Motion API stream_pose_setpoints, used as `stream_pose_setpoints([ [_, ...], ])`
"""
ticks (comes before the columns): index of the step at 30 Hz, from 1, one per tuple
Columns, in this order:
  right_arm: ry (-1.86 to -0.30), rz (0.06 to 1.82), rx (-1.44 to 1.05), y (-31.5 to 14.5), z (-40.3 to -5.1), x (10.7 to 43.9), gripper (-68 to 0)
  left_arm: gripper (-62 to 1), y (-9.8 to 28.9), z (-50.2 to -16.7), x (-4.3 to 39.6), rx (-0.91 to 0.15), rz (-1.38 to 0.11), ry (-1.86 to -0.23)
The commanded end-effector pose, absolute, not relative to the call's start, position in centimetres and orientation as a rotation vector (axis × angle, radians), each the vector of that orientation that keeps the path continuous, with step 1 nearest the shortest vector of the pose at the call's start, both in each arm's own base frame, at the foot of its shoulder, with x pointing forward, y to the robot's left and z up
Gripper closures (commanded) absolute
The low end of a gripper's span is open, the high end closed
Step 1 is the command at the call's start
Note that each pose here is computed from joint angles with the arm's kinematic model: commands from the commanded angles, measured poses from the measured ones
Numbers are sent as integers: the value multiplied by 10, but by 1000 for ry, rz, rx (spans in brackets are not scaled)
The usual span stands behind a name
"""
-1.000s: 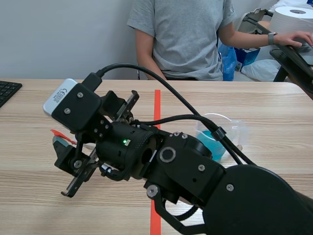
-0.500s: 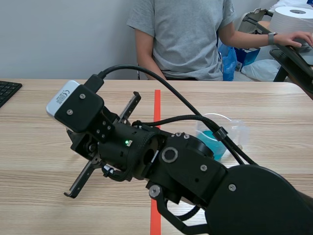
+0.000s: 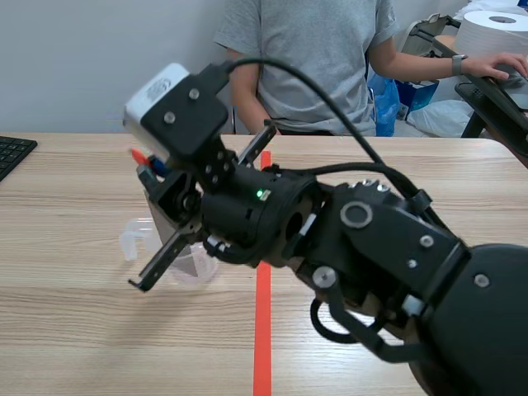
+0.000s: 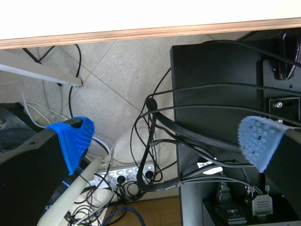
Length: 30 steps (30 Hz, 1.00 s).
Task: Do the redox reaction experiment.
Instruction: 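Lift the metal plate out of the left beaker, then move the plate over the blue solution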
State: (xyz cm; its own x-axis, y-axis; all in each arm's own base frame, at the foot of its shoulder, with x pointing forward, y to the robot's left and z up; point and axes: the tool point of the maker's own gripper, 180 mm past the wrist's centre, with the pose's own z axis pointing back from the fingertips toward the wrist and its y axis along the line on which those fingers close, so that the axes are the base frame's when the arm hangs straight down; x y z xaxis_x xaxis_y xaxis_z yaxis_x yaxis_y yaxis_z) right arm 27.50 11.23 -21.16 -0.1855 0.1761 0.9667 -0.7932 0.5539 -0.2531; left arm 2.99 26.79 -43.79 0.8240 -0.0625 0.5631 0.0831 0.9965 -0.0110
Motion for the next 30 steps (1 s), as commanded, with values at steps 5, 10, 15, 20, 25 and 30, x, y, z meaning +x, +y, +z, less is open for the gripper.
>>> stream_pose_setpoints([
  [5, -1550, 934, 584, 101, -179, 280, -15, -434, 265, -434, 32, -43, -73, -615],
  [10, -1536, 921, 599, 95, -165, 282, -15, -285, 265, -434, 32, -43, -73, -615],
  [15, -1538, 908, 587, 87, -149, 285, -15, -136, 265, -434, 32, -43, -73, -616],
  [20, -1555, 921, 560, 79, -134, 281, -15, -45, 265, -434, 33, -43, -72, -617],
  [25, -1566, 924, 570, 70, -121, 272, -15, -36, 265, -434, 33, -43, -72, -617],
  [30, -1581, 950, 524, 54, -115, 269, -15, -36, 265, -434, 33, -43, -72, -617],
])
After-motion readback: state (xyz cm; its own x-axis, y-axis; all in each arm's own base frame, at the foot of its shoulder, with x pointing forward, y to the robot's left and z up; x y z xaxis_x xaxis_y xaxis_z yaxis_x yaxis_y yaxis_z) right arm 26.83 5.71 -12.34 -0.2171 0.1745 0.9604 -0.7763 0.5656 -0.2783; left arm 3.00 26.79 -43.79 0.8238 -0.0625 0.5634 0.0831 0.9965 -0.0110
